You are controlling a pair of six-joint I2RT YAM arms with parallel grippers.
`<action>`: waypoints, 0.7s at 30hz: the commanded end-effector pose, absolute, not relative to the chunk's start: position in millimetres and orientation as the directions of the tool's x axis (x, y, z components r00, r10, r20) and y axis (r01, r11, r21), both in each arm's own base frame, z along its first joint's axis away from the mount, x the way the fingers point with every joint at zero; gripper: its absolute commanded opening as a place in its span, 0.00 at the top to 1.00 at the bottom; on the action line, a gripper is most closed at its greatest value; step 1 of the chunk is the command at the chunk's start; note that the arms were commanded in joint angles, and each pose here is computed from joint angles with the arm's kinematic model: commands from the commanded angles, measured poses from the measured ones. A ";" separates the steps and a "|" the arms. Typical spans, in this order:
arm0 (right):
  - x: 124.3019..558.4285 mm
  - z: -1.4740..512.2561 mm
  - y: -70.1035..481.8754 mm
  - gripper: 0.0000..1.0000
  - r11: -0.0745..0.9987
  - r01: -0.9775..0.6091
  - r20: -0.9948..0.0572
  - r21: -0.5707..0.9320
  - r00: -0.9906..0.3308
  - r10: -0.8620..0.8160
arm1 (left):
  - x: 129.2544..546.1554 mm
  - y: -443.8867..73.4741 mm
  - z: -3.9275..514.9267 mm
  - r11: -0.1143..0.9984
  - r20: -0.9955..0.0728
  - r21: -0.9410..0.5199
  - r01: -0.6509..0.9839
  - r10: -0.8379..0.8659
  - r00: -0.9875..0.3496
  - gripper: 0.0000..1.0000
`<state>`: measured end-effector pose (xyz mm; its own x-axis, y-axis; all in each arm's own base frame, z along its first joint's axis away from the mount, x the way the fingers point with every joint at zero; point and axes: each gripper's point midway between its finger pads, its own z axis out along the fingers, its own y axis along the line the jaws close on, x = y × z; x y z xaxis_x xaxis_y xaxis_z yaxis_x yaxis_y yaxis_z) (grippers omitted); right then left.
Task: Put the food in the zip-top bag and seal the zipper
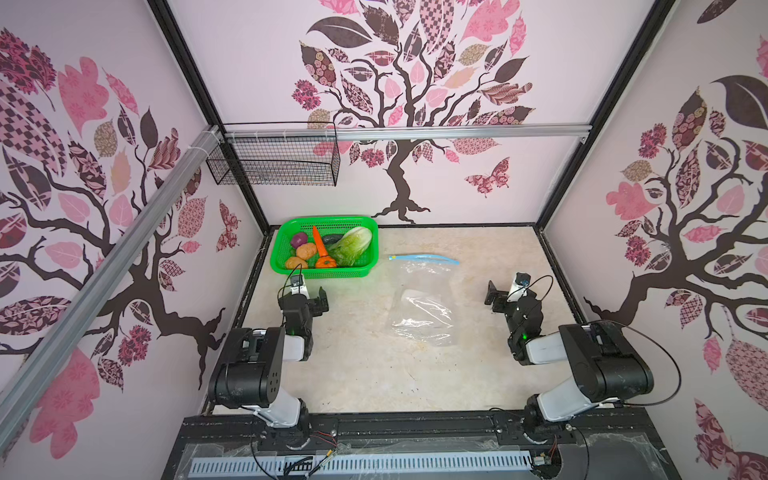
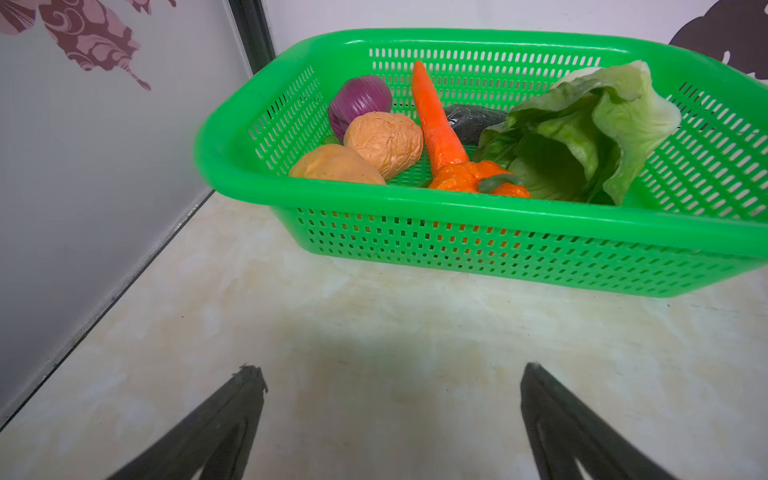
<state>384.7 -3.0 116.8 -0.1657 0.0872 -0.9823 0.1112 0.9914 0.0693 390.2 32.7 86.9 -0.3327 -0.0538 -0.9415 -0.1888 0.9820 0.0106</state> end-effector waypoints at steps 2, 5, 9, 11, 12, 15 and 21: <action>385.3 112.2 -4.9 0.01 0.991 0.119 -0.981 0.057 -0.177 0.078 | 398.7 32.2 100.4 0.982 -0.953 0.007 -0.190 -0.051 -0.299 0.01; 385.2 112.2 -4.9 0.01 0.991 0.120 -0.981 0.058 -0.178 0.079 | 398.9 32.3 100.8 0.982 -0.953 0.007 -0.190 -0.051 -0.297 0.01; 385.5 111.8 -4.0 0.00 0.992 0.116 -0.981 0.057 -0.180 0.078 | 398.5 32.7 100.7 0.982 -0.953 0.007 -0.191 -0.051 -0.298 0.01; 385.5 111.5 -4.8 0.01 0.991 0.119 -0.980 0.058 -0.182 0.079 | 398.8 32.8 101.4 0.981 -0.954 0.007 -0.191 -0.051 -0.296 0.01; 386.0 112.1 -4.6 0.00 0.991 0.119 -0.980 0.058 -0.180 0.079 | 398.5 33.0 100.9 0.981 -0.953 0.007 -0.192 -0.051 -0.298 0.01; 385.9 111.1 -3.9 0.01 0.992 0.116 -0.980 0.058 -0.183 0.079 | 398.6 32.9 101.2 0.982 -0.953 0.007 -0.191 -0.051 -0.297 0.01; 386.0 111.9 -4.2 0.01 0.992 0.113 -0.980 0.062 -0.181 0.082 | 398.6 32.9 101.9 0.981 -0.954 0.006 -0.192 -0.052 -0.295 0.02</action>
